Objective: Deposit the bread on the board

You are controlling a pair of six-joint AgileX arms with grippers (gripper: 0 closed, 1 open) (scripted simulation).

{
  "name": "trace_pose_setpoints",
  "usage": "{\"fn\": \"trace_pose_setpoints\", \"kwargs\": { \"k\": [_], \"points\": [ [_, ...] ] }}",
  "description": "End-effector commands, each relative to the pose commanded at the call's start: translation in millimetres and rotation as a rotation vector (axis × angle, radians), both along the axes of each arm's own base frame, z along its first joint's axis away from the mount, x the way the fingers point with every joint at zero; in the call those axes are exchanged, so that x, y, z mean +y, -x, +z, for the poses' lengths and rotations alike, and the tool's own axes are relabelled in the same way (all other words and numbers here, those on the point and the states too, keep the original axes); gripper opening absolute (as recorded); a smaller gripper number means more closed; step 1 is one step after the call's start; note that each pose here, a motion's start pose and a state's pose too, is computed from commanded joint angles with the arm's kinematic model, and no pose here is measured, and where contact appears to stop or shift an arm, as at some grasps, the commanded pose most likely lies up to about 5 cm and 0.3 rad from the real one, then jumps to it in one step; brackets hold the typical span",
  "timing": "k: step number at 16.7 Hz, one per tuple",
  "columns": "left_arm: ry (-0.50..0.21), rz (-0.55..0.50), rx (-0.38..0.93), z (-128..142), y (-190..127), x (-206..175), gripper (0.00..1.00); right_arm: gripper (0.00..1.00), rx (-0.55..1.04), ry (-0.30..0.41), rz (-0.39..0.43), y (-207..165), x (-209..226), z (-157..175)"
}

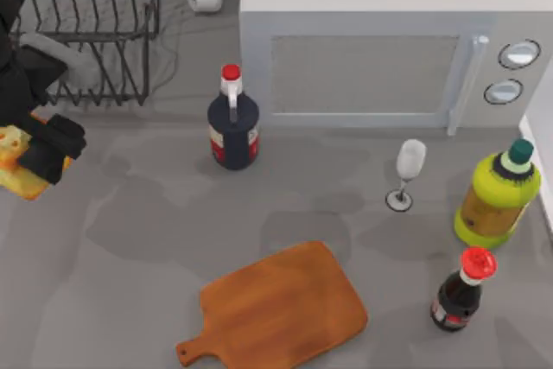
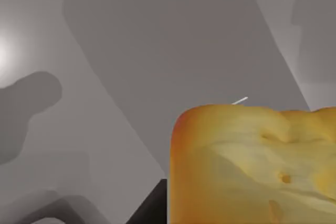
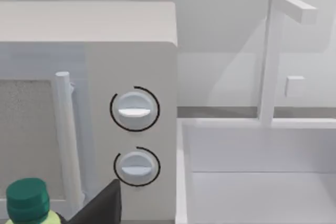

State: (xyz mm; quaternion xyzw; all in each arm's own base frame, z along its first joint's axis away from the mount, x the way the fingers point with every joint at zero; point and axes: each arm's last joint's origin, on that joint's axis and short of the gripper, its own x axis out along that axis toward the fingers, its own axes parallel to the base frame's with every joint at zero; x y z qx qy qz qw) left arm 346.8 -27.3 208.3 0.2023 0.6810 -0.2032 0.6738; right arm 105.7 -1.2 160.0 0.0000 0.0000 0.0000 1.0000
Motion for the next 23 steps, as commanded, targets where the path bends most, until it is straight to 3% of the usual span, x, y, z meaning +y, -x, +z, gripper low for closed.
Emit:
{"fn": "trace_pose_setpoints", "kwargs": {
  "k": [6, 13, 17, 23],
  "points": [
    [-0.020, 0.215, 0.029, -14.9, 23.3, -101.5, 0.00, 1.00, 0.000, 0.000, 0.000, 0.0, 0.0, 0.0],
    [-0.032, 0.500, 0.014, -25.0, 93.2, -204.1, 0.00, 1.00, 0.000, 0.000, 0.000, 0.0, 0.0, 0.0],
    [-0.008, 0.557, -0.010, -23.0, 123.9, -230.0, 0.00, 1.00, 0.000, 0.000, 0.000, 0.0, 0.0, 0.0],
    [-0.006, 0.564, -0.012, -23.1, 127.1, -232.9, 0.00, 1.00, 0.000, 0.000, 0.000, 0.0, 0.0, 0.0]
  ]
}}
